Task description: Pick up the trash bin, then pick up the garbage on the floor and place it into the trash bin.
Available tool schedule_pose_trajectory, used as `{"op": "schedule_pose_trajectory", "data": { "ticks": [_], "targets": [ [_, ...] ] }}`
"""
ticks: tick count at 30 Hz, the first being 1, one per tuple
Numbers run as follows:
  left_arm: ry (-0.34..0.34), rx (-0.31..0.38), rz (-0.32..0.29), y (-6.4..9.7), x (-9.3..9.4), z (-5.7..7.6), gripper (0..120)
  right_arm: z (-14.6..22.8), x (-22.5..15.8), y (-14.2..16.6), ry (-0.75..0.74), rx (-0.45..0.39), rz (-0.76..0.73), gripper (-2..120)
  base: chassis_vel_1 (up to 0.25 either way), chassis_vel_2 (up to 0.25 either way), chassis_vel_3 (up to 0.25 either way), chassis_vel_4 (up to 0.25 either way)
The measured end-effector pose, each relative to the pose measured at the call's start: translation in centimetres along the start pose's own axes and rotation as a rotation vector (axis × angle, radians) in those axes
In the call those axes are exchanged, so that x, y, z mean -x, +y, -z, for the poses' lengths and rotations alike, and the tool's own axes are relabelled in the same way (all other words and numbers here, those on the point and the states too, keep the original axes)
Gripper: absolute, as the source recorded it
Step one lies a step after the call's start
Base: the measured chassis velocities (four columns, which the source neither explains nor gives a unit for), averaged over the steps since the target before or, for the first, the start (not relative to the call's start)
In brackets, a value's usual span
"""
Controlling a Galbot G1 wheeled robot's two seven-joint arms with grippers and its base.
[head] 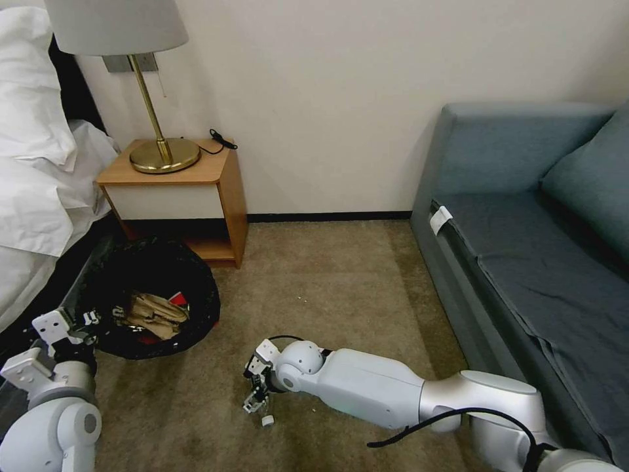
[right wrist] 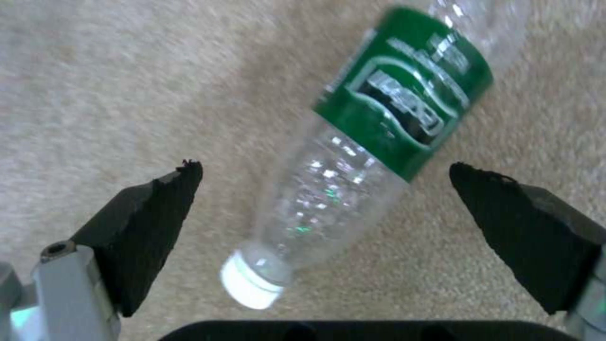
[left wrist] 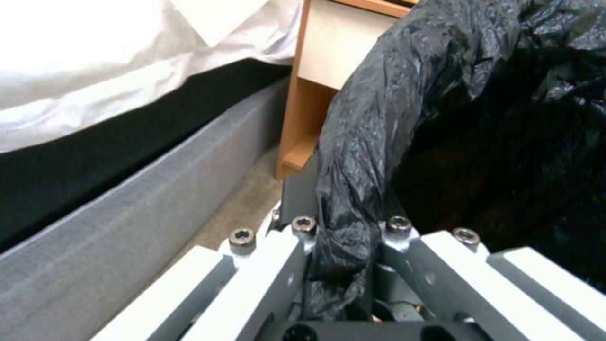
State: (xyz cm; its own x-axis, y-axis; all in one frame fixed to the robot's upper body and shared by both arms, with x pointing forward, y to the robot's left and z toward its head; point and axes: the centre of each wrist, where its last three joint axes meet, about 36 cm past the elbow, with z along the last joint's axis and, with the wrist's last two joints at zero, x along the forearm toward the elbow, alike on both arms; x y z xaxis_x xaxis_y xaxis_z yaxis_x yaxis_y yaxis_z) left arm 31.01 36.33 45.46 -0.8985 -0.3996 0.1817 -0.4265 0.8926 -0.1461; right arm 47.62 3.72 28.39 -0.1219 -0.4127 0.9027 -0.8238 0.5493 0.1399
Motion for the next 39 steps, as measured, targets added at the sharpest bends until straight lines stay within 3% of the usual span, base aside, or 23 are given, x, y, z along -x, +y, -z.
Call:
{"op": "schedule_pose_trajectory", "data": {
  "ticks": [18, 21, 26, 28, 31, 33, 39],
  "targets": [
    [0.006, -0.010, -0.015, -0.6, 0.8, -0.3, 4, -0.8, 3.0, 0.3, 0.058, 0.013, 0.006, 100, 0.000, 0.000, 0.000, 0.000],
    [0.007, -0.010, -0.015, -0.6, 0.8, -0.3, 4, -0.7, 3.3, 0.4, 0.063, 0.009, 0.005, 96, 0.000, 0.000, 0.000, 0.000],
    [0.006, -0.011, -0.016, -0.6, 0.9, -0.3, 4, -0.7, 3.3, 0.3, 0.065, 0.007, 0.010, 82, 0.000, 0.000, 0.000, 0.000],
    [0.006, -0.012, -0.017, -0.6, 0.9, -0.3, 4, -0.8, 3.3, 0.1, 0.065, 0.007, 0.011, 68, 0.000, 0.000, 0.000, 0.000],
    [0.006, -0.012, -0.017, -0.6, 0.9, -0.3, 4, -0.9, 3.2, 0.0, 0.066, 0.006, 0.011, 63, 0.000, 0.000, 0.000, 0.000],
    [0.005, -0.013, -0.018, -0.6, 0.9, -0.3, 4, -1.2, 3.1, 0.1, 0.067, 0.004, 0.015, 50, 0.000, 0.000, 0.000, 0.000],
    [0.006, -0.012, -0.019, -0.5, 0.7, -0.3, 4, -0.5, 2.7, -0.4, 0.049, 0.002, 0.005, 31, 0.000, 0.000, 0.000, 0.000]
  ]
}}
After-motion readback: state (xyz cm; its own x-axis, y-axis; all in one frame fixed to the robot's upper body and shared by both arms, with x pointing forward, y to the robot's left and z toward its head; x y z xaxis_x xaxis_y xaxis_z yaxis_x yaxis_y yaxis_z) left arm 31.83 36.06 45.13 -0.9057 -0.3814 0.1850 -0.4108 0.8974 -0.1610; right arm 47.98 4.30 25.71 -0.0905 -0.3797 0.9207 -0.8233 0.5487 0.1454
